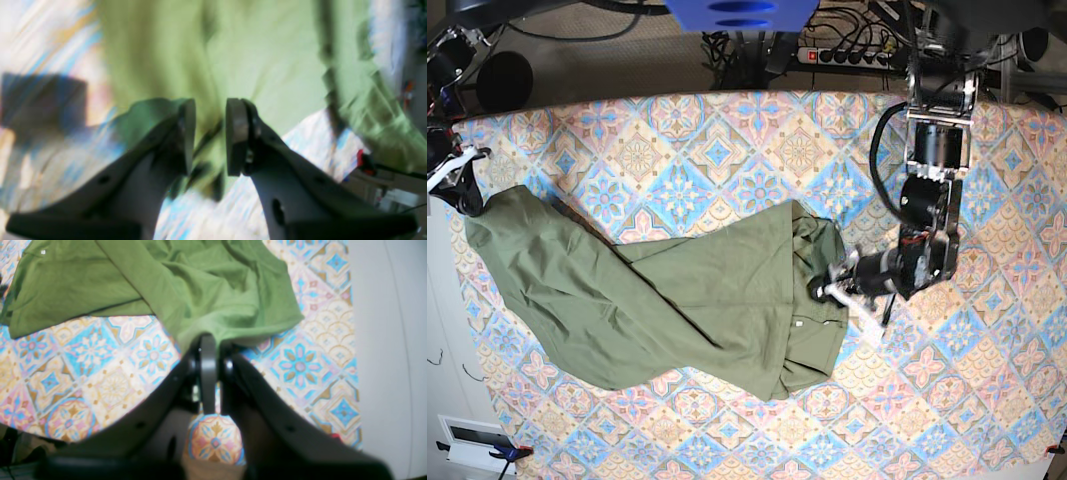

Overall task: Layout the t-shirt on the table in an organized manner, then fold the t-shirt properly
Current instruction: 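Regrasp the green shirt with the left gripper near its bunched middle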

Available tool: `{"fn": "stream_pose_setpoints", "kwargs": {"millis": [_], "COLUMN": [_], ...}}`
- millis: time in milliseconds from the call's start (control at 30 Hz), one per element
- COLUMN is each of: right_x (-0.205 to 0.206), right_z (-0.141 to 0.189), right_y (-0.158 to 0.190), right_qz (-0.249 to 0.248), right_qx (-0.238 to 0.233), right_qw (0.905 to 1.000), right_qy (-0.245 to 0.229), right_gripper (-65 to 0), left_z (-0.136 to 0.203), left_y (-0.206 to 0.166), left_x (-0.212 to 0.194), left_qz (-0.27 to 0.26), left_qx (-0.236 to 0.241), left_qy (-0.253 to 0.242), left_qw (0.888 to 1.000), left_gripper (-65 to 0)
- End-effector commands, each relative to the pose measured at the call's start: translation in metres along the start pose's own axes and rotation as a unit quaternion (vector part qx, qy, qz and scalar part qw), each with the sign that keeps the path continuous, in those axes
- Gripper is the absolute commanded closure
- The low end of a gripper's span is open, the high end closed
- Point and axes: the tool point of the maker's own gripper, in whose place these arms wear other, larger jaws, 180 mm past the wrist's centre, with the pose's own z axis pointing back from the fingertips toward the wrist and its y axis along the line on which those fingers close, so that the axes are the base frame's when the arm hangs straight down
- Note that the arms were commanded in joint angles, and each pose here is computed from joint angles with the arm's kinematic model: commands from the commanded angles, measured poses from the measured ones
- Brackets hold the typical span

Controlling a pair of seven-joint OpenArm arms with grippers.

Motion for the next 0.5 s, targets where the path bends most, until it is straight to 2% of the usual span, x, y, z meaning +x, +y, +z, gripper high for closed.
{"fn": "stream_pose_setpoints", "kwargs": {"millis": [0, 100, 200, 400, 467], "right_x": [0.016, 0.017, 0.017, 0.022, 0.030], "right_z": [0.005, 0.005, 0.005, 0.004, 0.003], "right_y": [-0.001, -0.001, -0.001, -0.001, -0.001], "right_qz": [0.017, 0.018, 0.018, 0.019, 0.021], "right_qx": [-0.001, -0.002, -0.002, -0.002, -0.002], "right_qw": [0.9996, 0.9996, 0.9996, 0.9993, 0.9988], "right_qy": [-0.023, -0.023, -0.023, -0.031, -0.044], "right_gripper": [-0.5, -0.5, -0.5, -0.5, -0.5], "left_z": [0.001, -0.018, -0.036, -0.063, -0.068], "left_y": [-0.013, -0.011, -0.012, -0.003, -0.007], "left_x": [0.030, 0.049, 0.059, 0.058, 0.056], "left_qz": [-0.009, 0.010, 0.030, 0.066, 0.070], "left_qx": [-0.012, -0.006, 0.002, 0.029, 0.026], "left_qy": [-0.034, -0.060, -0.065, -0.061, -0.064], "left_qw": [0.999, 0.998, 0.997, 0.995, 0.995], "left_gripper": [-16.2, -16.2, -18.2, -36.7, -39.6]}}
